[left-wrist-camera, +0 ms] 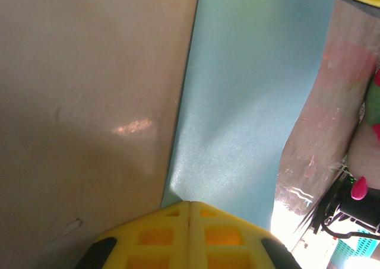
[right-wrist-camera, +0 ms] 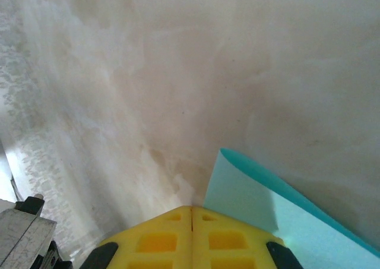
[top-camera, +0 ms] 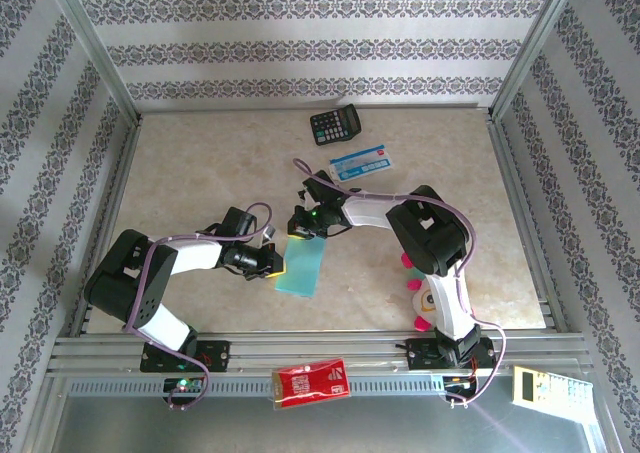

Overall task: Fold a paper plane with a square sheet of paper (pick it up from the middle)
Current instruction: First fold the square sheet of paper in half at the center of the table.

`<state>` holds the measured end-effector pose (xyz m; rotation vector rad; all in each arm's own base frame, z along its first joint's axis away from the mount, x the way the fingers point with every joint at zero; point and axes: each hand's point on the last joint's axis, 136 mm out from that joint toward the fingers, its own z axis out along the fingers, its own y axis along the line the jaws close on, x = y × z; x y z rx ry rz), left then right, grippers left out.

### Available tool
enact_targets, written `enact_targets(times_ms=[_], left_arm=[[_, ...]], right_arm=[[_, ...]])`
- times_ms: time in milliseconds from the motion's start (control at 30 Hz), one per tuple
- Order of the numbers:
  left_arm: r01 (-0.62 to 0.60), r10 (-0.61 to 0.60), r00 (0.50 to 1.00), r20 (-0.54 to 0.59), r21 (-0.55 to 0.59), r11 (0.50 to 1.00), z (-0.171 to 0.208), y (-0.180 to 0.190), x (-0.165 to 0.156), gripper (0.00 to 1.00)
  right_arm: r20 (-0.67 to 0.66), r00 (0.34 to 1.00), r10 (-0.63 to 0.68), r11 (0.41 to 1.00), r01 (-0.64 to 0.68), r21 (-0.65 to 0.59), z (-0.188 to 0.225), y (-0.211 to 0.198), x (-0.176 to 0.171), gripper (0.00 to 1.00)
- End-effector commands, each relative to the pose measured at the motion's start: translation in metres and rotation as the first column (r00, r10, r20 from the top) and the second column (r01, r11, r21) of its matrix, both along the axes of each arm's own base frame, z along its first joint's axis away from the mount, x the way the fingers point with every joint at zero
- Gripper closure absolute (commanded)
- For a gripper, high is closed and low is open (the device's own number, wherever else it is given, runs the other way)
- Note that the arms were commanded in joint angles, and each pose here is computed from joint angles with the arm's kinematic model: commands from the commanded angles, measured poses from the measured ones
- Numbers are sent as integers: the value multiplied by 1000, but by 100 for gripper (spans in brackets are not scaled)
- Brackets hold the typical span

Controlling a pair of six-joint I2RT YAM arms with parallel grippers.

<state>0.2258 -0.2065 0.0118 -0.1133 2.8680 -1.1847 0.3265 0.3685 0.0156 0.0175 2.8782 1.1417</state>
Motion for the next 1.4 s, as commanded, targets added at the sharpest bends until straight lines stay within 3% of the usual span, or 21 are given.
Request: enact_targets(times_ms=[0, 833, 1033, 1167, 1367], left_arm=[[24, 23, 980, -199, 229, 973, -52, 38, -57, 100], [28, 16, 981, -196, 217, 976, -52, 35, -56, 100], [26, 16, 982, -190, 217, 976, -52, 36, -55, 100], [26, 16, 981, -191, 218, 976, -52, 36, -55, 100], [24, 17, 982, -187, 215, 976, -51, 35, -55, 100]], right_arm=[[52, 989, -142, 976, 148, -162, -38, -45, 41, 100], [0, 973, -229, 958, 226, -174, -37, -61, 78, 100], [44, 973, -225, 969, 228, -97, -8, -61, 93, 100], [109, 981, -160, 987, 160, 4, 28, -45, 80, 100], [141, 987, -82, 996, 77, 37, 46, -30, 34, 100]])
